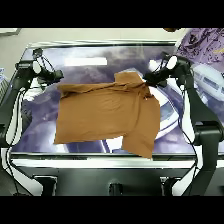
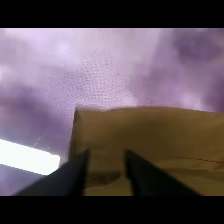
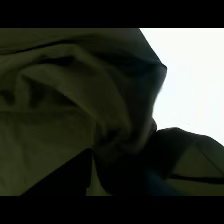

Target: Fold the clothes and pants, and hang the long-sleeved shirts on hangers.

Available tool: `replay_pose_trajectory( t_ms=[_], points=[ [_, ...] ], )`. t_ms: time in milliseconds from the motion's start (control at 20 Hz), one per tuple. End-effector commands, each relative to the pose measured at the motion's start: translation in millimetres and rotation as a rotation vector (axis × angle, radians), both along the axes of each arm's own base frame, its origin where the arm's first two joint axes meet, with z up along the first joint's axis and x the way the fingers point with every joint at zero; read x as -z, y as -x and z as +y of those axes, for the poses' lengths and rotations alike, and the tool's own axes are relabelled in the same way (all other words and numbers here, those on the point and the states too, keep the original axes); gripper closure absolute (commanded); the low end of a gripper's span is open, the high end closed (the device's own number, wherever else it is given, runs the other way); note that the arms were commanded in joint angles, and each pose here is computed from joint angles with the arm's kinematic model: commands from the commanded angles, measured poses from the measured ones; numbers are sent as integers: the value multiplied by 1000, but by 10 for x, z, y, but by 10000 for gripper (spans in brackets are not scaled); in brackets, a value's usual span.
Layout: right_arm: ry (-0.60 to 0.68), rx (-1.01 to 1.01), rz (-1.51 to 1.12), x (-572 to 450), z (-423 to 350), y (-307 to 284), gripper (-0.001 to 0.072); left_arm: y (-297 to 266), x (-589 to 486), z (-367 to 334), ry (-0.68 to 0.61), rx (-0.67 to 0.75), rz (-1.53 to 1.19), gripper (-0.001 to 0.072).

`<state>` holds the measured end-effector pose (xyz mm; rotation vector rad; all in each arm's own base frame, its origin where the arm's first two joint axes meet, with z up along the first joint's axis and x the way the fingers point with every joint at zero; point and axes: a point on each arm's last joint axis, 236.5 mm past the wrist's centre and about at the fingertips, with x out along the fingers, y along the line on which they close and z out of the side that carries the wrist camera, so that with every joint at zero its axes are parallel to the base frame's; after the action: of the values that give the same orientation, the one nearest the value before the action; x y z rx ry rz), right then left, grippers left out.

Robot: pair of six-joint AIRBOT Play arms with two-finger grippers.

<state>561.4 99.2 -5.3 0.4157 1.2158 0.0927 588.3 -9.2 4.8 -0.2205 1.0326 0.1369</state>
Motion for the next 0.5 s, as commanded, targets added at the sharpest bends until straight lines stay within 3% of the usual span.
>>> replay_pose_trajectory(
  t_ms=[0,100,200,350,450],
  points=[
    [-23,-56,33,85,51,75,406,100,-42,165,-3,-24,62,224],
    [5,-159,10,-166,-100,210,243,308,-238,333,-61,63,132,224],
    [-14,-174,-32,-507,-310,290,231,591,-351,460,-95,172,208,225],
    [3,-165,-89,-887,-809,501,230,953,-495,713,-31,93,271,225],
    [-72,-126,-74,-893,-1082,858,230,1281,-545,843,4,54,297,225]
  ],
)
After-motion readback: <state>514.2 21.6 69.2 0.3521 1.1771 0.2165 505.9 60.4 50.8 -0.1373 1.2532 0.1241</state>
